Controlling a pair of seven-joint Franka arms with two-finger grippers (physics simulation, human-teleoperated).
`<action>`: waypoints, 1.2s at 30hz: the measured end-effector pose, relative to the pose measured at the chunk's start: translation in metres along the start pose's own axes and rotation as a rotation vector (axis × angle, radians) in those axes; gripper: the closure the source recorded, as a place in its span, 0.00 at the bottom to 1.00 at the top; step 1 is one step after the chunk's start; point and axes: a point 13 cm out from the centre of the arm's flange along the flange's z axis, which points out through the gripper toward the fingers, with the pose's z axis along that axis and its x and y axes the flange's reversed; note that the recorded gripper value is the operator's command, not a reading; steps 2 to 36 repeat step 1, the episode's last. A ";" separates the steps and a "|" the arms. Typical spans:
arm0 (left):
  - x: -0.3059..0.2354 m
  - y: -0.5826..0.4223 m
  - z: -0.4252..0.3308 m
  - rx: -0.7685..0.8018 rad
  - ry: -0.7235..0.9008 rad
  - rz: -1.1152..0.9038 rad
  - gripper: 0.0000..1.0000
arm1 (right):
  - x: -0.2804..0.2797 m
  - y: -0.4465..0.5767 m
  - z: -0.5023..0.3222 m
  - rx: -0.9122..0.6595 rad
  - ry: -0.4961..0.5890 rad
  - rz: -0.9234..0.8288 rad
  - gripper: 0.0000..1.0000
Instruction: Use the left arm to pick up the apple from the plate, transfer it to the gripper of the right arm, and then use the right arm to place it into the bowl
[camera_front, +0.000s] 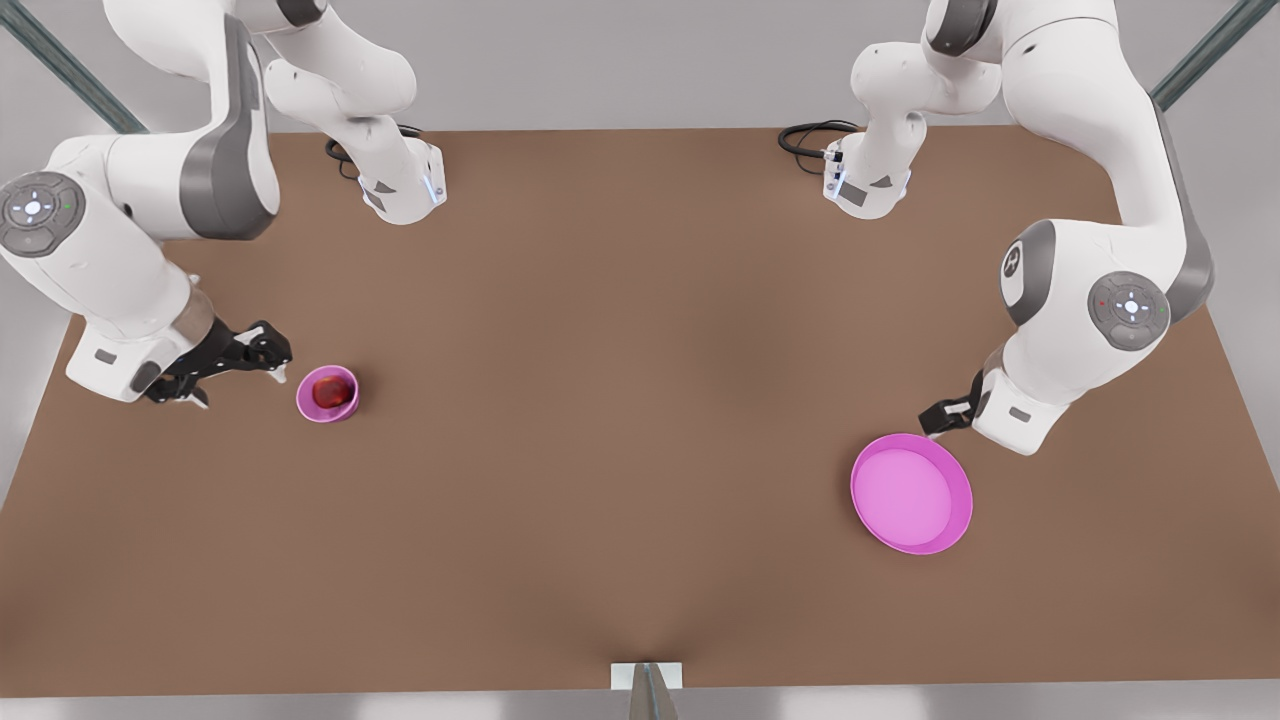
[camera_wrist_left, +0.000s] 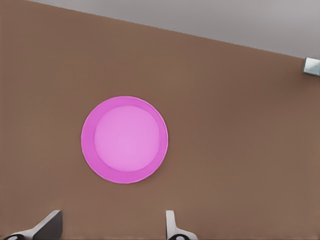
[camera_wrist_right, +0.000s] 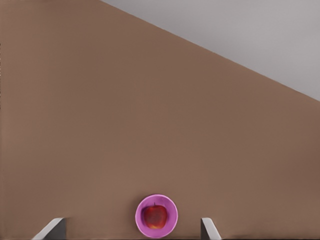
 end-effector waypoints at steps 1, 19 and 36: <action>0.001 0.000 0.000 -0.002 0.004 0.001 0.00 | 0.001 0.002 0.001 -0.009 0.005 0.019 0.00; 0.001 0.000 0.000 -0.002 0.004 0.001 0.00 | 0.001 0.002 0.001 -0.009 0.005 0.019 0.00; 0.001 0.000 0.000 -0.002 0.004 0.001 0.00 | 0.001 0.002 0.001 -0.009 0.005 0.019 0.00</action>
